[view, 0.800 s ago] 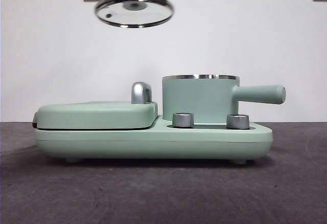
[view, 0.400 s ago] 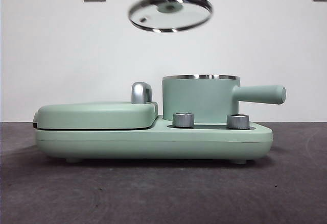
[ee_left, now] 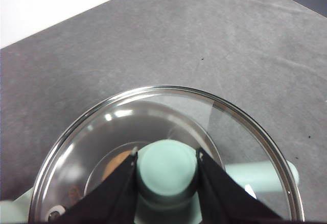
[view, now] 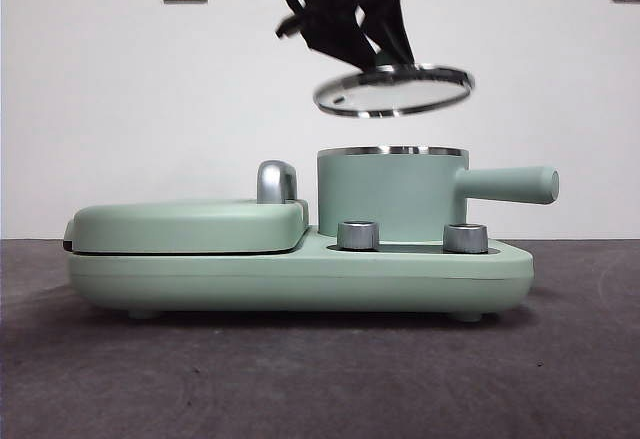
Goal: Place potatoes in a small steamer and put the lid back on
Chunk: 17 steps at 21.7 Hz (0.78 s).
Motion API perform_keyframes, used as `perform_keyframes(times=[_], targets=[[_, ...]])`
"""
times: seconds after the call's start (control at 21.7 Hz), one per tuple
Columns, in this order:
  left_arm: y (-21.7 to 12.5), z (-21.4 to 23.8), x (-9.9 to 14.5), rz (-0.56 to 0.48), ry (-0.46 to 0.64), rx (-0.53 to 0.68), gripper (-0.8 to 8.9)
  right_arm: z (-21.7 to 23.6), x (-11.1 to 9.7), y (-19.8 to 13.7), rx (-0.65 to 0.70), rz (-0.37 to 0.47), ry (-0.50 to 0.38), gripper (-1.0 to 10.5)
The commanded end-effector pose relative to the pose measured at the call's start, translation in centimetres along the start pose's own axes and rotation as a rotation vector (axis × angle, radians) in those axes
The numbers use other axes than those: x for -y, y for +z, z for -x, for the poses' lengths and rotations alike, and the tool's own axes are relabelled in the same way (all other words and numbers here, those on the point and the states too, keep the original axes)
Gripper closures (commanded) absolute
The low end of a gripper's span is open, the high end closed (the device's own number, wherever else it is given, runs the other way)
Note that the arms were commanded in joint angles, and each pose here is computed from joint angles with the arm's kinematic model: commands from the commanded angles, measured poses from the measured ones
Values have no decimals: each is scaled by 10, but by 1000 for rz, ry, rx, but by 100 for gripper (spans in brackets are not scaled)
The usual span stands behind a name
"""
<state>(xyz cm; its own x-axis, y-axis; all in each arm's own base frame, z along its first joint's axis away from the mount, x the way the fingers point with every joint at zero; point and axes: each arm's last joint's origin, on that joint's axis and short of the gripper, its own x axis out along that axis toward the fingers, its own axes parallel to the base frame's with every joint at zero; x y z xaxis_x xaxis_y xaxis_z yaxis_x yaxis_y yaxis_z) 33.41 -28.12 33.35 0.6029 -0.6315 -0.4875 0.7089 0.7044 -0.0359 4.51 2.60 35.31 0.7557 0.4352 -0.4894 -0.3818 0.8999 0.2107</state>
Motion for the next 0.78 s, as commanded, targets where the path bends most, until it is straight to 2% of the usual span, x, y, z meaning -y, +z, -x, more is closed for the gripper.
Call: perform_keyframes(times=[0.05,0.32,0.78], targets=[[4,-13,2,-48,-2,43,795,1,-1,2,13,-14,10,515],[-4,-29,-1,-86,45,33,795,1,-1,2,13,-16,10,515],[-17,-49,-3,-134,43,-2,796,1,-1,2,13,-33,10,515]])
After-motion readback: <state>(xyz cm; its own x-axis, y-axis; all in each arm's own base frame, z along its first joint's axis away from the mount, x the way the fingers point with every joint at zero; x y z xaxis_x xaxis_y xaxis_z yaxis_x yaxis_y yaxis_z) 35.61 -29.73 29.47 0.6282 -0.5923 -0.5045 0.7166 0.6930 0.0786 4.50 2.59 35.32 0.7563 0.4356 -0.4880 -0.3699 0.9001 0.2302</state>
